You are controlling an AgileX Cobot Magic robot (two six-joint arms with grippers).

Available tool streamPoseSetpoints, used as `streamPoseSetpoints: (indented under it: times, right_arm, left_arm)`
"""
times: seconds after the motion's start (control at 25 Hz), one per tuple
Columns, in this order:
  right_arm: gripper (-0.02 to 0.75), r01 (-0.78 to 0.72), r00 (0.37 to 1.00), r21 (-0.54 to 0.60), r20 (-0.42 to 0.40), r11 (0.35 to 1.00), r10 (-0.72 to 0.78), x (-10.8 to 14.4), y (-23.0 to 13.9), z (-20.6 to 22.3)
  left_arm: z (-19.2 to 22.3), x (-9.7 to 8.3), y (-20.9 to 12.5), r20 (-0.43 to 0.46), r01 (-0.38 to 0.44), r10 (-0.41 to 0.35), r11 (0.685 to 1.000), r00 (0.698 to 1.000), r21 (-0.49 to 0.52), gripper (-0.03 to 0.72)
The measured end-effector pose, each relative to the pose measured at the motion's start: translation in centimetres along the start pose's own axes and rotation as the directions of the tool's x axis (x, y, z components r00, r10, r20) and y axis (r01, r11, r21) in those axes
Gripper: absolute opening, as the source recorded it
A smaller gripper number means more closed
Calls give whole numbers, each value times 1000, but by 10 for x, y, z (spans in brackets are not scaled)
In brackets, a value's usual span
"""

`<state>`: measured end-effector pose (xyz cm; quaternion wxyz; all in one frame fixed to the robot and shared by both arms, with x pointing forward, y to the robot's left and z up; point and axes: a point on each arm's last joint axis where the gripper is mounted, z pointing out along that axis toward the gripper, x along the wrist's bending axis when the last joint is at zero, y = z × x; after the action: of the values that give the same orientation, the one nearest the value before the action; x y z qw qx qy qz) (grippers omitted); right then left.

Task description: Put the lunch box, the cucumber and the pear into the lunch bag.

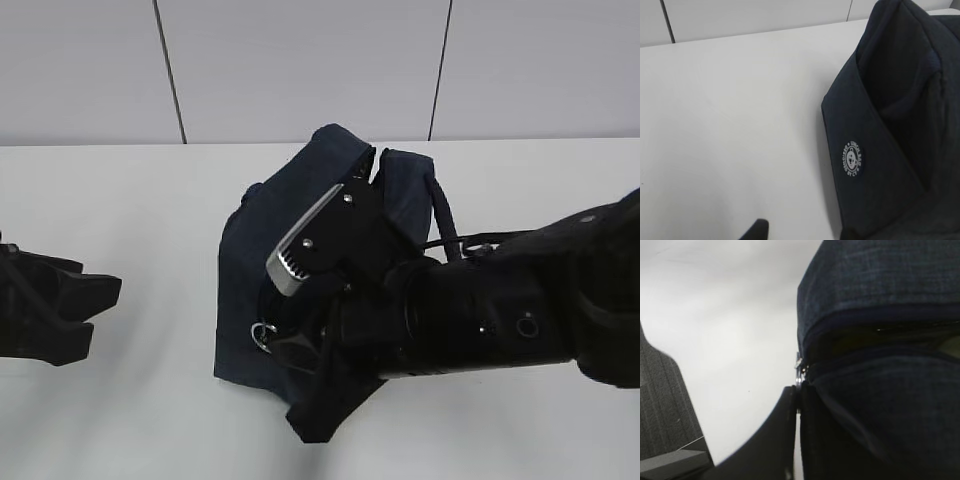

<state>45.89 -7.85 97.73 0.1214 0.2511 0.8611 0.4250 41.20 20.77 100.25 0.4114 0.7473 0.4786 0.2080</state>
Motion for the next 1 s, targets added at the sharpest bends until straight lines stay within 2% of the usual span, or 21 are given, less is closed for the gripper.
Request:
streamPoseSetpoints:
  times: [0.16,0.48,0.8,1.0]
  right_arm:
    - [0,-6,999,54,-39,999,8,3,-6,2]
    - [0,-67,996,105,-51,992,72,4,-10,2]
    - [0,-108,993,106,-25,989,111,2,-10,2]
    - [0,-114,993,96,23,989,112,-2,-10,2]
  left_arm:
    - [0,0,0,-1,0,0,1000,1000,-2,269]
    - [0,0,0,-1,0,0,1000,1000,-3,269]
    - [0,0,0,-1,0,0,1000,1000,-3,268]
    - [0,0,0,-1,0,0,1000,1000,-3,267]
